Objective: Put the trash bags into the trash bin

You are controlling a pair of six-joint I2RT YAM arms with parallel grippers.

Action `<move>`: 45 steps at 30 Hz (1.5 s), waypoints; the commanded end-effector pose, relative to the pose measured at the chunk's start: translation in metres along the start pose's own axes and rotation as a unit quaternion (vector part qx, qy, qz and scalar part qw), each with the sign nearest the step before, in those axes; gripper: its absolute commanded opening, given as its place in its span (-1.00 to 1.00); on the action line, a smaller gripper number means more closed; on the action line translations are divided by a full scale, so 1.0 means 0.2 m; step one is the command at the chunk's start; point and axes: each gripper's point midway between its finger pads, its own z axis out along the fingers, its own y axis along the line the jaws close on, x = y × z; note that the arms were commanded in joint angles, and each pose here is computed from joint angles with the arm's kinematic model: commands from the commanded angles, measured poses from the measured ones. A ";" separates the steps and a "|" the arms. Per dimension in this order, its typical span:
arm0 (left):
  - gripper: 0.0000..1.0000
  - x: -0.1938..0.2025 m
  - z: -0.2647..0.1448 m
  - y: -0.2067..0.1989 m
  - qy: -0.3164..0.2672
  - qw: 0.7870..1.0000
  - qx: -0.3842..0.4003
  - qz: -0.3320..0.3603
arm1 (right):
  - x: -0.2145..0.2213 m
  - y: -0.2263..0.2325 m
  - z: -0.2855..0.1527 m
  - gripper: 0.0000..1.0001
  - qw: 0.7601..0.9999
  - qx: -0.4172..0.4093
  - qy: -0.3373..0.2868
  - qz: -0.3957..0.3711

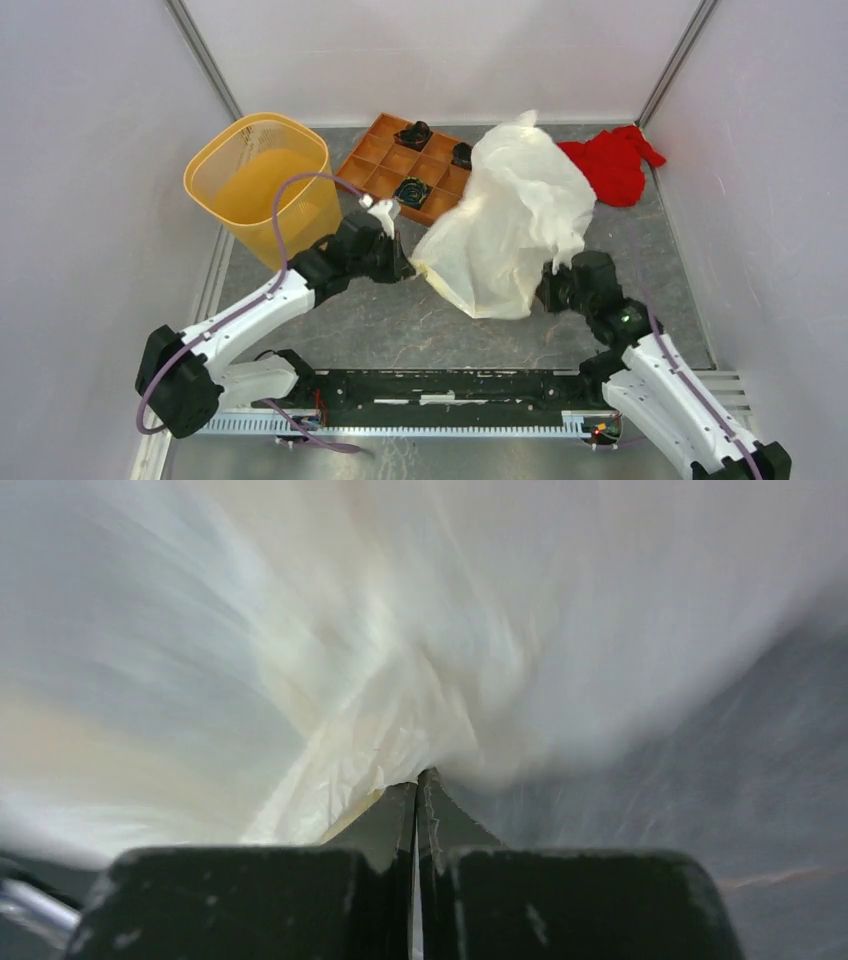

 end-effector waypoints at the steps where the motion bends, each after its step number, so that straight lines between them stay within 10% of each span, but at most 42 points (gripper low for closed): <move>1: -0.96 -0.85 -0.58 -0.75 -0.213 0.955 0.185 0.090 | -1.16 0.21 -0.63 -0.99 0.956 -0.007 -0.277 -0.094; 8: -0.96 -1.06 -1.35 -1.22 -0.355 0.838 0.394 0.128 | -1.53 0.37 -1.35 -0.99 0.880 -0.026 -0.457 -0.129; 13: -0.96 -0.74 -0.57 -0.62 -0.230 0.957 0.177 0.003 | -1.01 0.18 -0.66 -0.99 0.946 -0.012 -0.320 -0.052; 17: -0.96 -0.21 -0.17 -0.26 -0.072 0.992 0.096 -0.028 | -0.36 0.21 -0.13 -0.99 0.984 -0.098 -0.148 0.022; 20: -0.96 -0.12 -0.14 -0.16 -0.052 0.996 0.064 -0.027 | -0.34 0.18 -0.12 -0.99 0.985 -0.084 -0.152 0.027; 24: -0.96 -0.48 -0.35 -0.46 -0.115 0.985 0.124 0.036 | -0.85 0.17 -0.47 -0.99 0.969 -0.020 -0.239 -0.053; 31: -0.96 -0.99 -0.98 -1.12 -0.255 0.899 0.346 0.084 | -1.38 0.34 -1.05 -0.99 0.920 -0.039 -0.372 -0.113; 38: -0.96 -0.65 -0.53 -0.65 -0.185 0.962 0.199 0.017 | -0.88 0.17 -0.61 -0.99 0.962 -0.011 -0.264 -0.068; 45: -0.96 -0.53 -0.63 -0.51 -0.193 0.967 0.158 0.049 | -0.82 0.02 -0.61 -0.99 0.964 0.068 -0.243 -0.086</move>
